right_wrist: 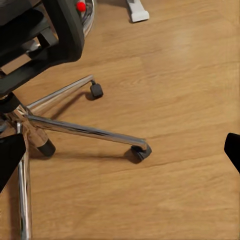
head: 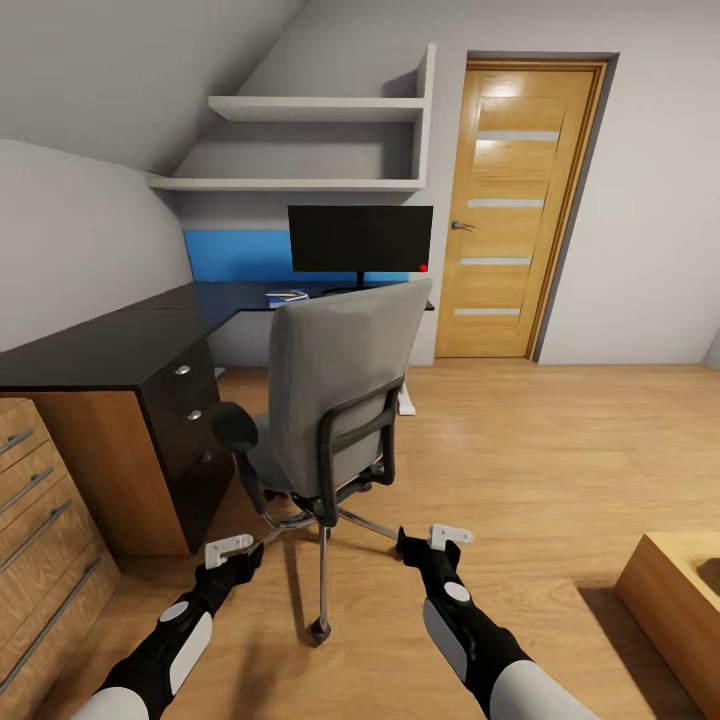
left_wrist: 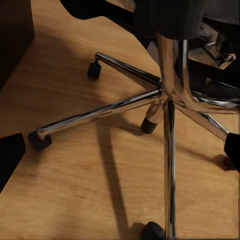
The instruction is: In the bedroom, organize the workspace by keeping the computer under the desk, ensuring the monitor is on the desk, placing the keyboard on the desk next to the monitor, placing the mouse on the desk next to the keyboard, moving the folder from the swivel chair onto the desk next to the mouse, stacking the notebook on top of the folder with the pen on top of the notebook, and positioning the swivel chair next to the desk.
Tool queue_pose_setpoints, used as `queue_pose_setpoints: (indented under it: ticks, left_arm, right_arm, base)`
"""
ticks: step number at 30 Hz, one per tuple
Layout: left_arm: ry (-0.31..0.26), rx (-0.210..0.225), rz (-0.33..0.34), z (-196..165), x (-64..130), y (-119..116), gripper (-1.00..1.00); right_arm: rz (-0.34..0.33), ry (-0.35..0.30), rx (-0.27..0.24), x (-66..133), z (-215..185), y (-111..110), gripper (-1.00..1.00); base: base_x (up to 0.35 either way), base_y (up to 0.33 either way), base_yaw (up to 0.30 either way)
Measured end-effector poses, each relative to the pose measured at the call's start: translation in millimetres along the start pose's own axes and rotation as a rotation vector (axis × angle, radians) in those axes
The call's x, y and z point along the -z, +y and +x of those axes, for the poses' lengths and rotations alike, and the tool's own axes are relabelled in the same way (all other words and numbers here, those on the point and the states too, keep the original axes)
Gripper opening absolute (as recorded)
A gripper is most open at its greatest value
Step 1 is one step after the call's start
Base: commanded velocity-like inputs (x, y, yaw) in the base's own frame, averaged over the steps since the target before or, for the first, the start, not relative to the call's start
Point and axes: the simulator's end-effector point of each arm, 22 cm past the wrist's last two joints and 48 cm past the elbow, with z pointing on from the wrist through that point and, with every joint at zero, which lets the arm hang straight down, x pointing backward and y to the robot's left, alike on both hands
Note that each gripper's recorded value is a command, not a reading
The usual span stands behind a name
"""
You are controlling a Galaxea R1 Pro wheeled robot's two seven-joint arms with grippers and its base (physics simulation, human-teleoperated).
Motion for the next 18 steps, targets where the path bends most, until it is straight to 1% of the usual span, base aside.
queue_pose_setpoints:
  ticks: [3,7,12,18]
  left_arm:
    - [0.005,-0.031,0.023,1.4,-0.1,-6.5,1.00]
    - [0.009,-0.054,0.034,3.0,0.0,-9.8,1.00]
    - [0.012,-0.061,0.039,4.5,-0.2,-12.5,1.00]
    - [0.016,-0.063,0.040,7.1,-0.7,-13.1,1.00]
  right_arm:
    - [-0.011,-0.017,0.001,0.0,-5.9,3.6,1.00]
    - [-0.022,-0.054,-0.005,0.6,-15.5,8.6,1.00]
    - [-0.028,-0.075,-0.009,1.3,-19.7,12.7,1.00]
    - [-0.030,-0.079,-0.009,0.8,-19.2,13.4,1.00]
  base:
    - [0.000,0.000,0.000]
    - [0.000,-0.001,0.000]
    - [0.000,-0.041,0.060]
    - [0.000,-0.018,0.183]
